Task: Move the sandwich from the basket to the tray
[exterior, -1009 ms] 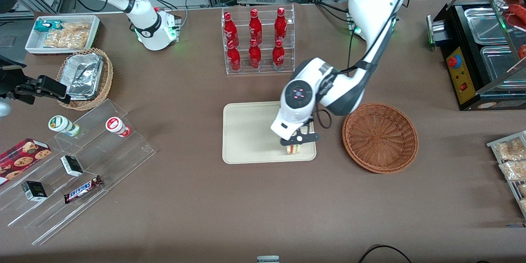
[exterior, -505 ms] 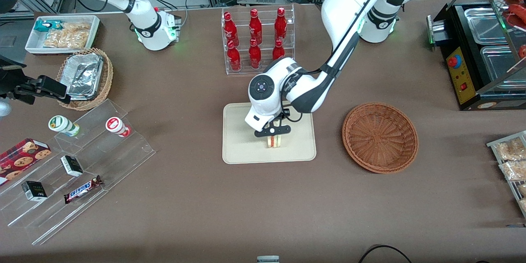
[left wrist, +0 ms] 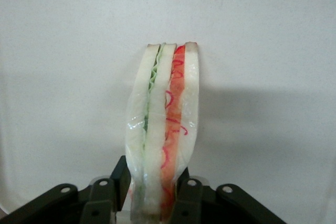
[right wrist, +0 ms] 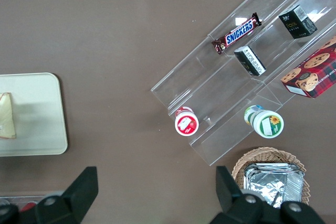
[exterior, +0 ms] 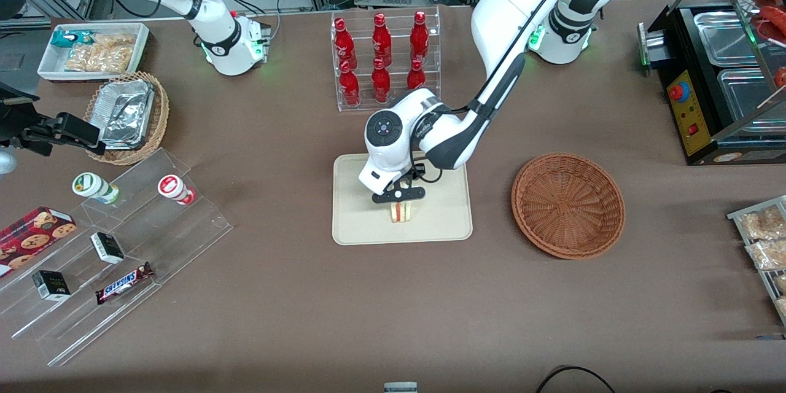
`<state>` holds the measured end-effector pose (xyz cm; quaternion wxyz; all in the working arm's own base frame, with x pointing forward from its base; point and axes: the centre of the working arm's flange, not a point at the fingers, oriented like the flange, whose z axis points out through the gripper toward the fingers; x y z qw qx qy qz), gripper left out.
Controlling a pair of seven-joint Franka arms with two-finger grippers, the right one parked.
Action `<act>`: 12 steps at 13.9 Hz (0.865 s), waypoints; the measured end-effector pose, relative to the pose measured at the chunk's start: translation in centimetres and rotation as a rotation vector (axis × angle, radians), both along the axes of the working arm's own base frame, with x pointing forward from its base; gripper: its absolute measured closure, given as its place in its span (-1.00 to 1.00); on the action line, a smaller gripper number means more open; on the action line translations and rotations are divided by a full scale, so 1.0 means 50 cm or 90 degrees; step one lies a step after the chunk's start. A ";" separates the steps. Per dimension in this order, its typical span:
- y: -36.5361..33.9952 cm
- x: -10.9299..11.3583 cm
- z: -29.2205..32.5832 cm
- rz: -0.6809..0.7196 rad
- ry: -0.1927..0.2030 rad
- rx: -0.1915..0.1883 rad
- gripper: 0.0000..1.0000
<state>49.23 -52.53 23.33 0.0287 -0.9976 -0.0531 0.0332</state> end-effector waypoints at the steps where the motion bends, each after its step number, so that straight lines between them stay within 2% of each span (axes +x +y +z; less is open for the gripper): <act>1: -0.001 0.005 0.008 0.007 -0.005 -0.003 -0.14; 4: 0.020 0.042 0.054 0.037 -0.032 -0.001 -0.72; 5: 0.040 0.057 0.078 0.055 -0.036 0.011 -0.94; 6: 0.062 0.071 0.109 0.071 -0.038 0.026 -1.00; 9: 0.126 0.115 0.196 0.117 -0.062 0.046 -1.00; 12: 0.214 0.152 0.261 0.160 -0.071 0.080 -1.00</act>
